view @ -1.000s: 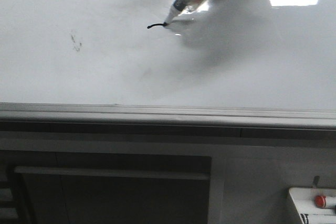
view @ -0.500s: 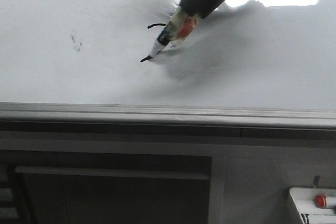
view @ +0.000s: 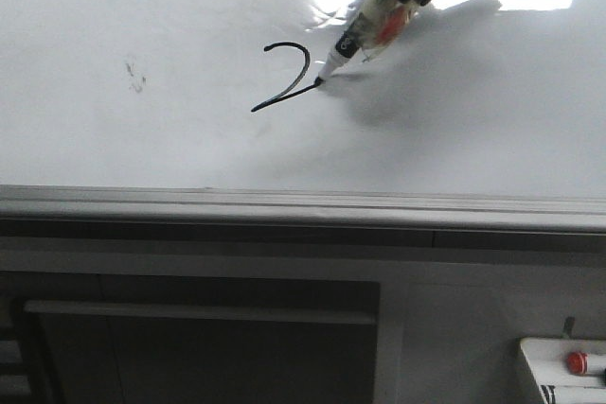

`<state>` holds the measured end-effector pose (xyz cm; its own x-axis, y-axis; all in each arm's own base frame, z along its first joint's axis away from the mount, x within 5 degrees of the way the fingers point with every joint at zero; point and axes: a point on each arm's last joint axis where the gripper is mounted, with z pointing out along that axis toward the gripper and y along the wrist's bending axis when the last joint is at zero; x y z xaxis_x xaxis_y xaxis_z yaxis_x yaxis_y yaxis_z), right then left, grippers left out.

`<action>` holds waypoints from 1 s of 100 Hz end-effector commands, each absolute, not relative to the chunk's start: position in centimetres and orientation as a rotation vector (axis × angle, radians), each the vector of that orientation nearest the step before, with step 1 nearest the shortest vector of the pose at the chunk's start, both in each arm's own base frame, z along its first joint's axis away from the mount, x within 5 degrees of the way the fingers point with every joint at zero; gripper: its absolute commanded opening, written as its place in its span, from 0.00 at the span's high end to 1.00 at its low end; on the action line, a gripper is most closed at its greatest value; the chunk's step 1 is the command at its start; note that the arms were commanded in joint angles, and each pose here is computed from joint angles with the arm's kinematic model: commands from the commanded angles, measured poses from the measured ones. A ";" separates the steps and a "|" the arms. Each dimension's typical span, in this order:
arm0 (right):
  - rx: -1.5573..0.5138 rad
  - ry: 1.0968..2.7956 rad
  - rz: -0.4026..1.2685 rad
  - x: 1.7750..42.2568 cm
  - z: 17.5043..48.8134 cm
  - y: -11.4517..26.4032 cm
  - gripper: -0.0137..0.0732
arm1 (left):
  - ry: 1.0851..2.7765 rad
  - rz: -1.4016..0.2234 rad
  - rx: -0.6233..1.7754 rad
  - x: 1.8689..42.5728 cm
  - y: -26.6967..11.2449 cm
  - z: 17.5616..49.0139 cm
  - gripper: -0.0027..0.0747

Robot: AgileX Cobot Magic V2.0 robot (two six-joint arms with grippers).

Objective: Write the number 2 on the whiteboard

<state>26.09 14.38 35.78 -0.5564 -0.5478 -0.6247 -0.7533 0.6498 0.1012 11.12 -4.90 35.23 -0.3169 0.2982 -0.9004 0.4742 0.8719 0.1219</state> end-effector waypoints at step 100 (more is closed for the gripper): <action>-1.602 1.613 0.551 18.6 38.9 16.8 0.85 | 1.697 -0.584 1.564 17.4 -19.4 35.2 0.42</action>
<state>19.12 16.80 37.19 0.0673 -0.6872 -0.7234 -0.9800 0.0905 -0.1772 17.70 -19.04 33.24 0.0047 0.6989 -0.7152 0.9814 0.1340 0.1374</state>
